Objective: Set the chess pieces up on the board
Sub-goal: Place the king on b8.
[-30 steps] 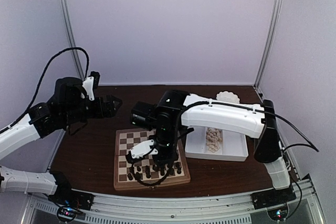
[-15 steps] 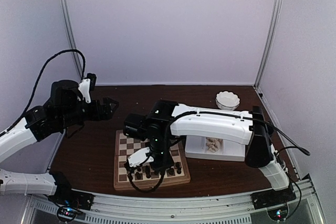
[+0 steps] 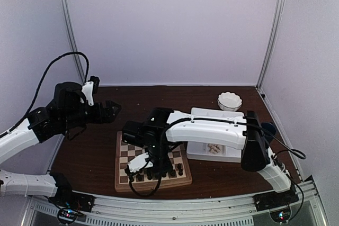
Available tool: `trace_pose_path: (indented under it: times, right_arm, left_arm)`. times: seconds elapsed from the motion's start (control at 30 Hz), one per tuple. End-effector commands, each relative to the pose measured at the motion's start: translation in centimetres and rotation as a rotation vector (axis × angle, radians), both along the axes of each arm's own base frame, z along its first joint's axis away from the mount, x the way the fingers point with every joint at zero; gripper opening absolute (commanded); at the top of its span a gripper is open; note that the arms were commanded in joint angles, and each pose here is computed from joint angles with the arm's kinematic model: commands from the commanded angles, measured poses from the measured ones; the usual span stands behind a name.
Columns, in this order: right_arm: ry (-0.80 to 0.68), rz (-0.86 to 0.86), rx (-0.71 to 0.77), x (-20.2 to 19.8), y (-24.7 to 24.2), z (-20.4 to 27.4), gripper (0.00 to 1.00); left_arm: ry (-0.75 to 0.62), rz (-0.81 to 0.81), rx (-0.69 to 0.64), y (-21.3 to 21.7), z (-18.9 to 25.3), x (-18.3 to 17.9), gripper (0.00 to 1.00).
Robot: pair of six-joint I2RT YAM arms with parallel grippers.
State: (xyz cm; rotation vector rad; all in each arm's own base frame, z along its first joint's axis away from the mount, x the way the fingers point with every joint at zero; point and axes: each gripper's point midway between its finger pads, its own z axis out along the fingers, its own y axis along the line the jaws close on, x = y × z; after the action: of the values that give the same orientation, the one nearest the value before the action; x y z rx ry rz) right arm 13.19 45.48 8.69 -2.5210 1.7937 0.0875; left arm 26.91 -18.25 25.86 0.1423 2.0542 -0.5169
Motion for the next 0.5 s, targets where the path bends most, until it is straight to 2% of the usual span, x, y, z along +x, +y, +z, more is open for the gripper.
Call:
trace_pose_path:
  times: [0.0, 0.47]
  right_arm:
    - [-0.028, 0.0, -0.007, 0.25, 0.19, 0.04, 0.1]
    - [-0.037, -0.008, -0.015, 0.57, 0.6, -0.85, 0.1]
  left_arm:
    - [-0.009, -0.008, -0.018, -0.3, 0.15, 0.21, 0.98]
    - [0.006, -0.016, -0.019, -0.57, -0.49, 0.22, 0.98]
